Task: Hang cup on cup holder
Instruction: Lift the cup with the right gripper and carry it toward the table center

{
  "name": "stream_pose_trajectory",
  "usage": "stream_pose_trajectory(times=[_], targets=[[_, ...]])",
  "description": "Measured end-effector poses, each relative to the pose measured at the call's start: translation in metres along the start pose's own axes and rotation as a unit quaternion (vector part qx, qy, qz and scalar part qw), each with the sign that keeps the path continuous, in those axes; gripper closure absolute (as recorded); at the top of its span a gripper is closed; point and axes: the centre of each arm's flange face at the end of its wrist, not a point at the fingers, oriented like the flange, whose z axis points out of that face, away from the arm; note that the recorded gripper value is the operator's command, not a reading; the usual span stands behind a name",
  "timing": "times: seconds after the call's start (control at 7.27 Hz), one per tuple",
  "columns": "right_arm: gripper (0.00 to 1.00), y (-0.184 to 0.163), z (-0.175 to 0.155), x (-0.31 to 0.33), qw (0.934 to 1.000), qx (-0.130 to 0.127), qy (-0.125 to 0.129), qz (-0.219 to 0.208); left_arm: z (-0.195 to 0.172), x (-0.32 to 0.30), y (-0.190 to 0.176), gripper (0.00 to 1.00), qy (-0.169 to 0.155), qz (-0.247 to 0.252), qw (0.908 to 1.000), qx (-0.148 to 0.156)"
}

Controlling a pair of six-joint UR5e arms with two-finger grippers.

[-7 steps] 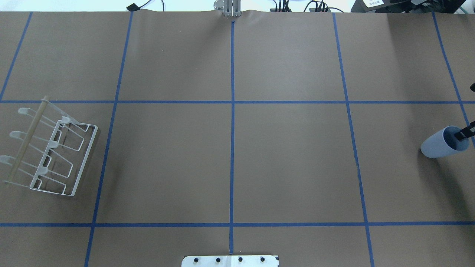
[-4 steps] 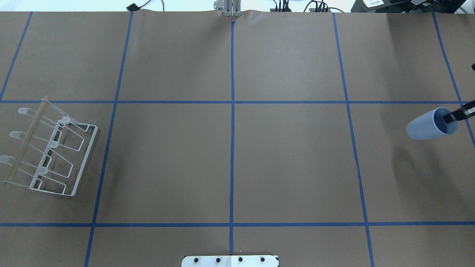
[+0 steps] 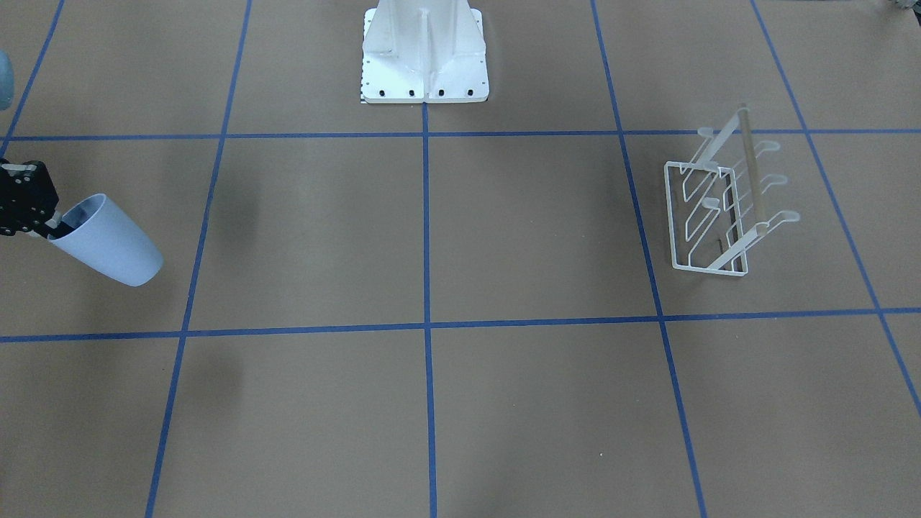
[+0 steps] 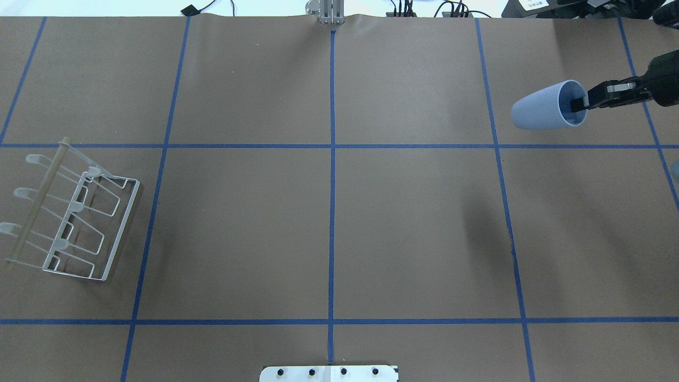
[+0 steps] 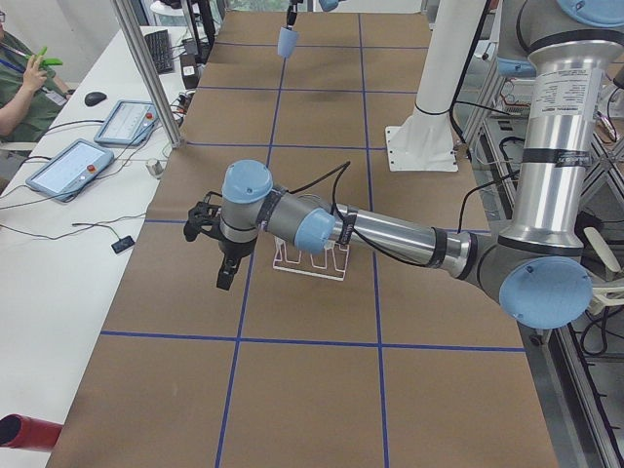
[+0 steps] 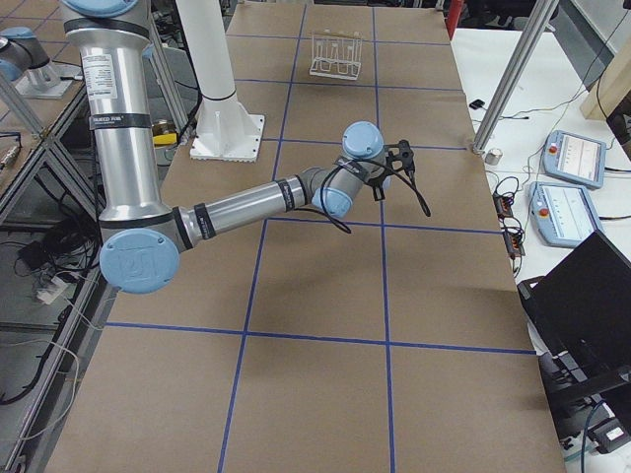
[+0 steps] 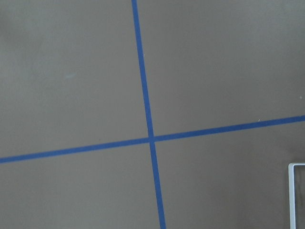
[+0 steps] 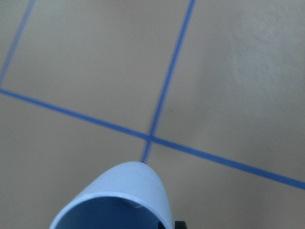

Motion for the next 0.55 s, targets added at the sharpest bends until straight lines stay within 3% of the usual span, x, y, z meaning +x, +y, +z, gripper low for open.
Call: stream_pose_trajectory(times=[0.28,0.55], targets=[[1.00,0.006,0.004,-0.043,0.9954,0.039,-0.073,0.049,0.015,0.079,-0.022,0.02,0.072,-0.029,0.9949,0.064],[1.00,0.031,0.012,-0.078,0.9780,0.063,-0.173,0.099,0.021,0.143,-0.017,0.02,0.174,-0.076,0.9764,0.104]])
